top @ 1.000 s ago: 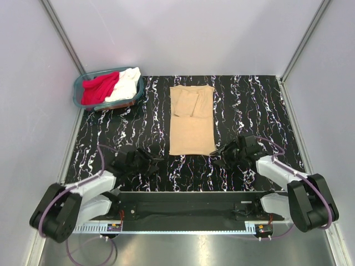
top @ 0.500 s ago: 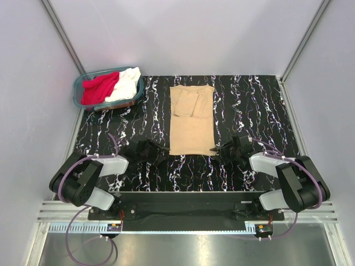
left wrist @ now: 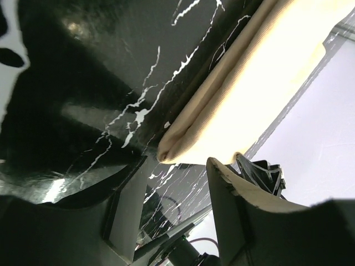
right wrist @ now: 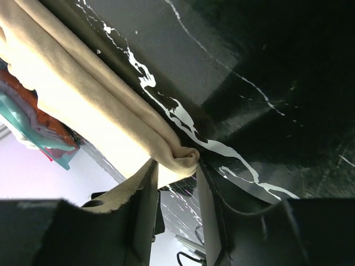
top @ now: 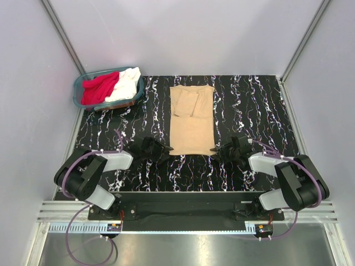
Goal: Fold and stack the t-shirts
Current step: Fold the tshirt
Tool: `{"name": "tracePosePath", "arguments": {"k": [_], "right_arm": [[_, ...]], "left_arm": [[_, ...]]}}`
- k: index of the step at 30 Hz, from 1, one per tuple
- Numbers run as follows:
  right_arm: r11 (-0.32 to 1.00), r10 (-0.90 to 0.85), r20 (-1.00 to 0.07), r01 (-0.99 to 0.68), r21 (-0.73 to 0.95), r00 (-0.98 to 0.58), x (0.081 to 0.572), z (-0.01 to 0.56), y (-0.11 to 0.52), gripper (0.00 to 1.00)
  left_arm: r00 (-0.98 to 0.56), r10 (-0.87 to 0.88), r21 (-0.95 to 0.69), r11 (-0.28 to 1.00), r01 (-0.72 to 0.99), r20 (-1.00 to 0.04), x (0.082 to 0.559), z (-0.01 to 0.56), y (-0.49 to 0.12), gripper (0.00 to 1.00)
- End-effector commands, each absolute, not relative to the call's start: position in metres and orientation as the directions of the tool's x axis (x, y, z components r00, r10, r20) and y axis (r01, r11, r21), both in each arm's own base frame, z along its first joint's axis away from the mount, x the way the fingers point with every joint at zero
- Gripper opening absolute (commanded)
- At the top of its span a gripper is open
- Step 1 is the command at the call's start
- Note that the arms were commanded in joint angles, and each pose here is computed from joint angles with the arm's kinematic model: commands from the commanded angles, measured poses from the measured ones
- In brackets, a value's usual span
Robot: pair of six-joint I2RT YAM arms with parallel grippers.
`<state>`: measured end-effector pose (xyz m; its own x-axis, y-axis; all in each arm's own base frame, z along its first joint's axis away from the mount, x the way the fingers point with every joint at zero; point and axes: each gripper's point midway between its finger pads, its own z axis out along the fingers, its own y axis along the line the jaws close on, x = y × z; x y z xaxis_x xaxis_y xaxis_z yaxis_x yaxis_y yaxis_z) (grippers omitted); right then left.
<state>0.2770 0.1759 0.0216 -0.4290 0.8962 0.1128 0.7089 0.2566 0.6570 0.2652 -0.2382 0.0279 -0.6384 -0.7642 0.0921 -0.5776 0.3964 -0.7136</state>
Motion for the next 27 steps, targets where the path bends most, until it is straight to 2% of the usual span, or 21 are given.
{"name": "tracePosePath", "arguments": {"k": [1, 8, 12, 15, 16, 18, 19, 21, 23, 27], "right_arm": [[0.272, 0.924, 0.062, 0.763, 0.586, -0.377, 0.262, 0.002, 0.158, 0.41], [0.256, 0.934, 0.06, 0.778, 0.574, -0.352, 0.258, -0.003, 0.153, 0.4], [0.271, 0.931, 0.052, 0.782, 0.562, -0.36, 0.261, -0.007, 0.155, 0.4], [0.269, 0.931, 0.06, 0.791, 0.55, -0.359, 0.262, -0.01, 0.156, 0.39], [0.27, 0.931, 0.063, 0.792, 0.547, -0.361, 0.262, -0.011, 0.157, 0.32], [0.278, 0.928, 0.06, 0.791, 0.545, -0.367, 0.262, -0.012, 0.157, 0.25], [0.288, 0.925, 0.053, 0.785, 0.548, -0.376, 0.263, -0.011, 0.157, 0.15], [0.311, 0.917, 0.042, 0.776, 0.548, -0.398, 0.261, -0.012, 0.157, 0.01], [0.33, 0.903, 0.052, 0.765, 0.553, -0.427, 0.256, -0.009, 0.16, 0.0], [0.386, 0.869, 0.065, 0.755, 0.531, -0.49, 0.228, 0.001, 0.158, 0.0]], "left_arm": [[-0.622, -0.78, -0.626, 0.45, -0.637, 0.073, 0.256, 0.007, -0.23, 0.54], [-0.587, -0.802, -0.6, 0.417, -0.683, 0.11, 0.254, -0.002, -0.229, 0.51], [-0.556, -0.816, -0.604, 0.365, -0.708, 0.159, 0.255, -0.004, -0.233, 0.45], [-0.574, -0.806, -0.597, 0.393, -0.699, 0.142, 0.26, -0.004, -0.236, 0.38], [-0.576, -0.806, -0.59, 0.401, -0.701, 0.136, 0.26, -0.006, -0.235, 0.32], [-0.569, -0.809, -0.592, 0.389, -0.706, 0.148, 0.259, -0.008, -0.235, 0.24], [-0.568, -0.808, -0.6, 0.378, -0.705, 0.158, 0.258, -0.008, -0.236, 0.17], [-0.577, -0.801, -0.611, 0.379, -0.696, 0.16, 0.257, -0.005, -0.237, 0.09], [-0.599, -0.784, -0.607, 0.4, -0.687, 0.162, 0.25, -0.004, -0.237, 0.0], [-0.645, -0.75, -0.633, 0.429, -0.644, 0.149, 0.231, 0.017, -0.236, 0.0]]}}
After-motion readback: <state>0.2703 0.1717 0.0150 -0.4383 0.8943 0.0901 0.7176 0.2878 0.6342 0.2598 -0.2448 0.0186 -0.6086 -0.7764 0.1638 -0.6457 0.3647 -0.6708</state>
